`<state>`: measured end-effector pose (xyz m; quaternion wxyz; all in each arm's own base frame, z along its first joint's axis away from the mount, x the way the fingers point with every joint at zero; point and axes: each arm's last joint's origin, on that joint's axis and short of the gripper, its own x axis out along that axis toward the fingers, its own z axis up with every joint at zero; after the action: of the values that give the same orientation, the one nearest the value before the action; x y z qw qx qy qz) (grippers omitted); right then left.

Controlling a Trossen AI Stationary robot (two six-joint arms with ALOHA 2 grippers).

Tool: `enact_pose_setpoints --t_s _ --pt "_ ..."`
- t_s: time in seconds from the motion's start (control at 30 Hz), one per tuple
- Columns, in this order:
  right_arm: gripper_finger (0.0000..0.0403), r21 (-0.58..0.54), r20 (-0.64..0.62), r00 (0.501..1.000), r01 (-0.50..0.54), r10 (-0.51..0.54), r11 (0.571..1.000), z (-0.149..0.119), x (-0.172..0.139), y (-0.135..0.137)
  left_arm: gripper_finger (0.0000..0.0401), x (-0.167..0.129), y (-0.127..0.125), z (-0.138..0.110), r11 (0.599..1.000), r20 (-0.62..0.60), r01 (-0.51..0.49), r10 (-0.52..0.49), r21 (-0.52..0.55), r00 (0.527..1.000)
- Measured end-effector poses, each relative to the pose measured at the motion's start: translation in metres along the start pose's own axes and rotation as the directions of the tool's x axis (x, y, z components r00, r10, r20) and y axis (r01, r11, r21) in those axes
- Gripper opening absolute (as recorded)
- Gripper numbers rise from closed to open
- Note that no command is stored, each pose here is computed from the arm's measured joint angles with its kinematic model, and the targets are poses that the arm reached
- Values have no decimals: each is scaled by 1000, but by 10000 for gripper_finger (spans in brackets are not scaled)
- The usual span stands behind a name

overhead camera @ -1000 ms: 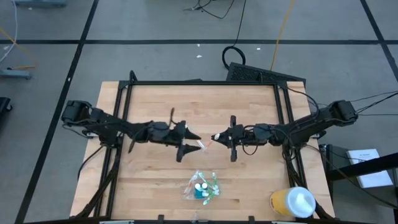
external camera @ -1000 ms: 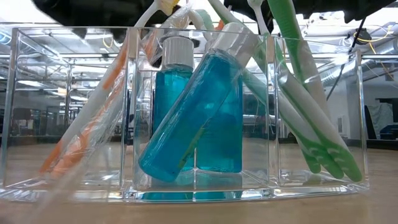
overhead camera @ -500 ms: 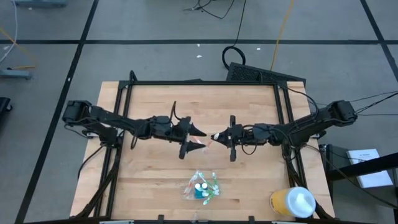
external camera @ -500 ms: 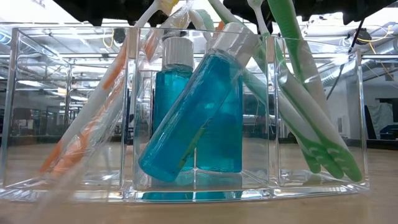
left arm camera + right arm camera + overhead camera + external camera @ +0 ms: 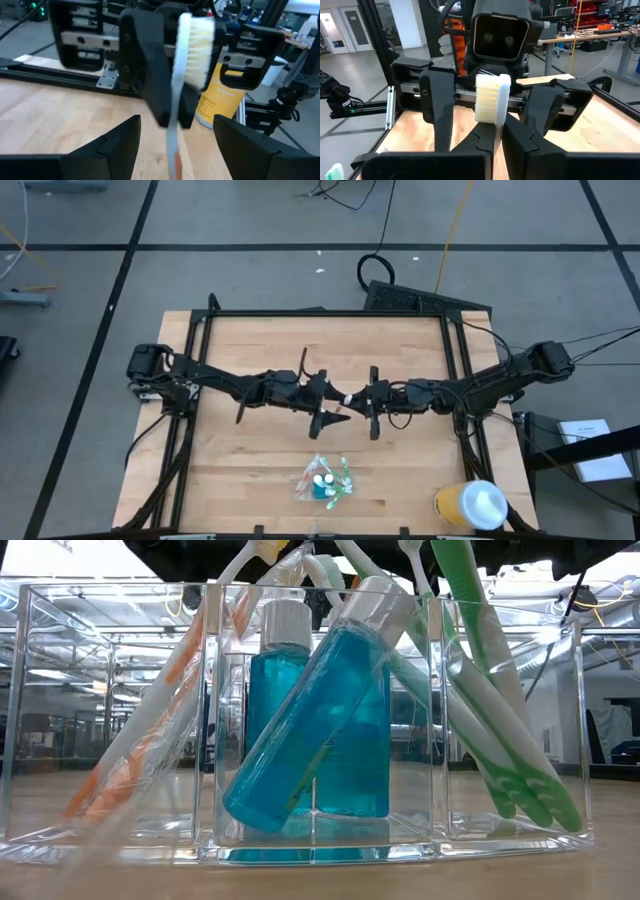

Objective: Pick & Place toothbrushing station
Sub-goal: Put the orange toothbrush into the transparent organizer

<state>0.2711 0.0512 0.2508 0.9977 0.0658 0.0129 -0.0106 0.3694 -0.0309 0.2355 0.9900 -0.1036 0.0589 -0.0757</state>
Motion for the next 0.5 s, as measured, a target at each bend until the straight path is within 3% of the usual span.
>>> enact_pose_setpoints --t_s 0.33,0.5 --pt "8 -10 -15 999 -50 50 999 -1 0 1 256 -1 11 3 999 -17 -33 33 6 999" --pt "8 -5 -17 999 -48 48 999 -1 0 1 220 -2 15 4 1000 -24 0 -1 -16 1000"
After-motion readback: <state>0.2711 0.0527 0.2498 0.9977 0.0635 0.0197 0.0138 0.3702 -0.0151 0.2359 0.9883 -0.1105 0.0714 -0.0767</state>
